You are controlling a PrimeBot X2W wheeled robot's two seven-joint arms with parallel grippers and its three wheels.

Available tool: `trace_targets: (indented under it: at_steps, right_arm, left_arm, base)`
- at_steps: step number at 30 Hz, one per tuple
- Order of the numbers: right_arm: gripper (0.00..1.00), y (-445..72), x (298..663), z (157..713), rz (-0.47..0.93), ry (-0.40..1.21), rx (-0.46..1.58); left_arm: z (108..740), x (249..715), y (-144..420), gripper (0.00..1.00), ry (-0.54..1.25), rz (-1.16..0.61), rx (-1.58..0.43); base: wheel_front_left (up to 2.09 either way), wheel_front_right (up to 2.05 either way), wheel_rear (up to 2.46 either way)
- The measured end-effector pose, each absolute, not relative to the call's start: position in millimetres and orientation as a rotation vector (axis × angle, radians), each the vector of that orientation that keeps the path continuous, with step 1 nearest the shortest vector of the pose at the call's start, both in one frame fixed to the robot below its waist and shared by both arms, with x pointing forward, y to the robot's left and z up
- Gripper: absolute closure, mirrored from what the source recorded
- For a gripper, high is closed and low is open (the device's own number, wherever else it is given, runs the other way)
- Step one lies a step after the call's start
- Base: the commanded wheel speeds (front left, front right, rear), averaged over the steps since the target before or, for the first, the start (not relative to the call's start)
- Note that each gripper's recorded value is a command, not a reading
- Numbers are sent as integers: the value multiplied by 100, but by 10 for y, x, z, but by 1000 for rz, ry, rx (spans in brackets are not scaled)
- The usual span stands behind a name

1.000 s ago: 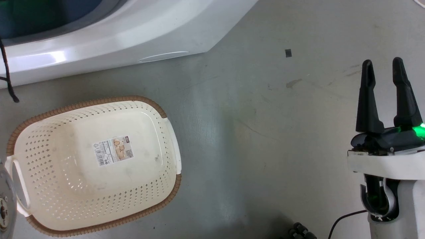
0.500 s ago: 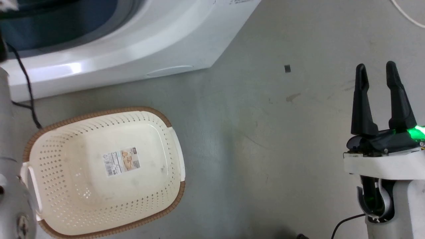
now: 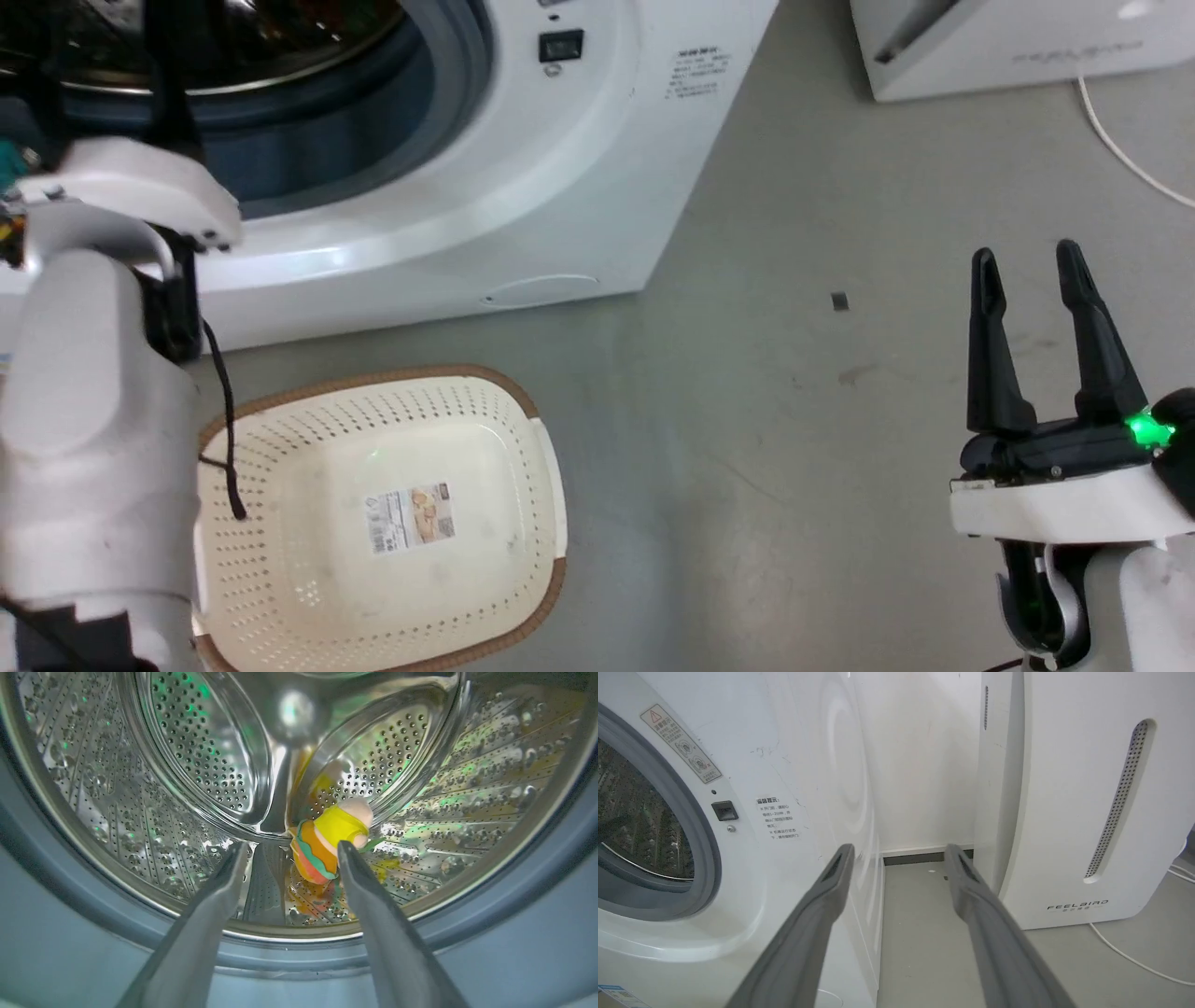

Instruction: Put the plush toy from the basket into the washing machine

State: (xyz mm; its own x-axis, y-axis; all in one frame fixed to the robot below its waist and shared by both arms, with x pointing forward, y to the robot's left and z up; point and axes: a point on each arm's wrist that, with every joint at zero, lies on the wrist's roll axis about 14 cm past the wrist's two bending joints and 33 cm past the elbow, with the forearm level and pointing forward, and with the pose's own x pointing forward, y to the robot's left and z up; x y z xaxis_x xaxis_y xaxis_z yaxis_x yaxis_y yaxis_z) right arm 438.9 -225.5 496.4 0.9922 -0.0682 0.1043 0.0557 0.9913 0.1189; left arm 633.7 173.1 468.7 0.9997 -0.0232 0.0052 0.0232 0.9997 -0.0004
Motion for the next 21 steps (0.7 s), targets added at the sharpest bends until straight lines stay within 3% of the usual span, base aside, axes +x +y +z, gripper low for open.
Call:
trace_targets:
  at_steps: [21]
  right_arm:
    - [0,-1888,4020,5347,40,-184,110]
  left_arm:
    - [5092,4788,1870,0,-84,6,34]
  base:
    - [0,0,0]
